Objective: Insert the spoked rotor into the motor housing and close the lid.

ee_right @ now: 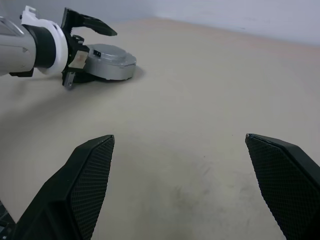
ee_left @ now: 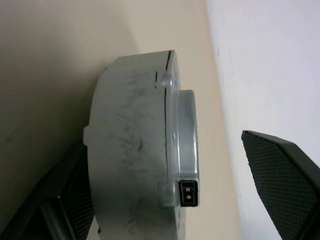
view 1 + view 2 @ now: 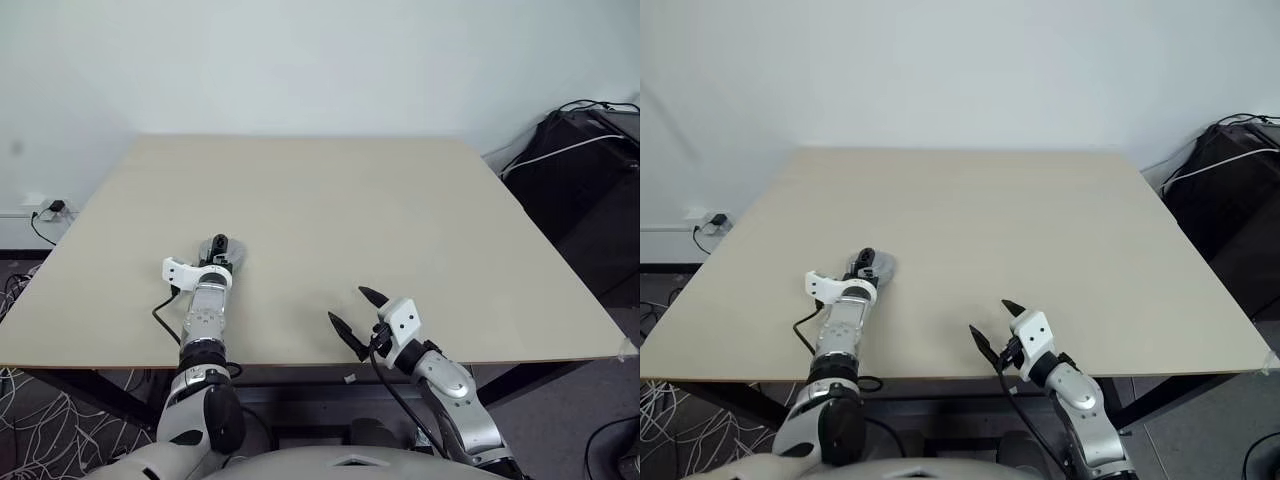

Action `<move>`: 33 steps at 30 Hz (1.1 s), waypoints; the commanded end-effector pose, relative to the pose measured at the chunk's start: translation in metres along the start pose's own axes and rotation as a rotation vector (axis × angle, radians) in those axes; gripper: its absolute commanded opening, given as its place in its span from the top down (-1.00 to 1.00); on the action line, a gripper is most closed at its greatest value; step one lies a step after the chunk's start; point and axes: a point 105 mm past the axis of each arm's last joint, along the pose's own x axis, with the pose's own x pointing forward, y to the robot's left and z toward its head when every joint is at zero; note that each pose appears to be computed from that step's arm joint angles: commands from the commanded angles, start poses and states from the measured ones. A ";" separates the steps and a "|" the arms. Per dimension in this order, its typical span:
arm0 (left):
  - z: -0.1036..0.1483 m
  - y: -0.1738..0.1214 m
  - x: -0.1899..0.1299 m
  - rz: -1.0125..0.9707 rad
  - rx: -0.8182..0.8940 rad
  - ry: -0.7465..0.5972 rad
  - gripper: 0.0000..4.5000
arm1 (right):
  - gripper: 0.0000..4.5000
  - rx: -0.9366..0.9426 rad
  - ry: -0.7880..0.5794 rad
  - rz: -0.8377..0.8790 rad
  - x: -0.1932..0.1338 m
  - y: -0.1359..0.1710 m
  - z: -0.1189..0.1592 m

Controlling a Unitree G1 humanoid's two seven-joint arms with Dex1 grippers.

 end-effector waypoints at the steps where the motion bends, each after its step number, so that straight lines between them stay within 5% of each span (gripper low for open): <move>1: -0.012 0.019 -0.016 0.073 0.006 0.045 -0.99 | -1.00 -0.020 -0.059 0.000 0.005 0.000 0.020; 15: -0.031 0.027 -0.084 0.068 0.047 0.183 -0.99 | -1.00 -0.008 -0.061 0.028 0.009 0.007 0.038; 21: -0.033 0.005 -0.111 -0.165 0.387 0.212 -0.99 | -1.00 0.037 -0.069 -0.009 0.006 0.002 0.038; 33: -0.031 -0.013 -0.128 -0.473 1.179 -0.049 -0.99 | -1.00 0.038 -0.093 -0.178 -0.011 -0.013 0.024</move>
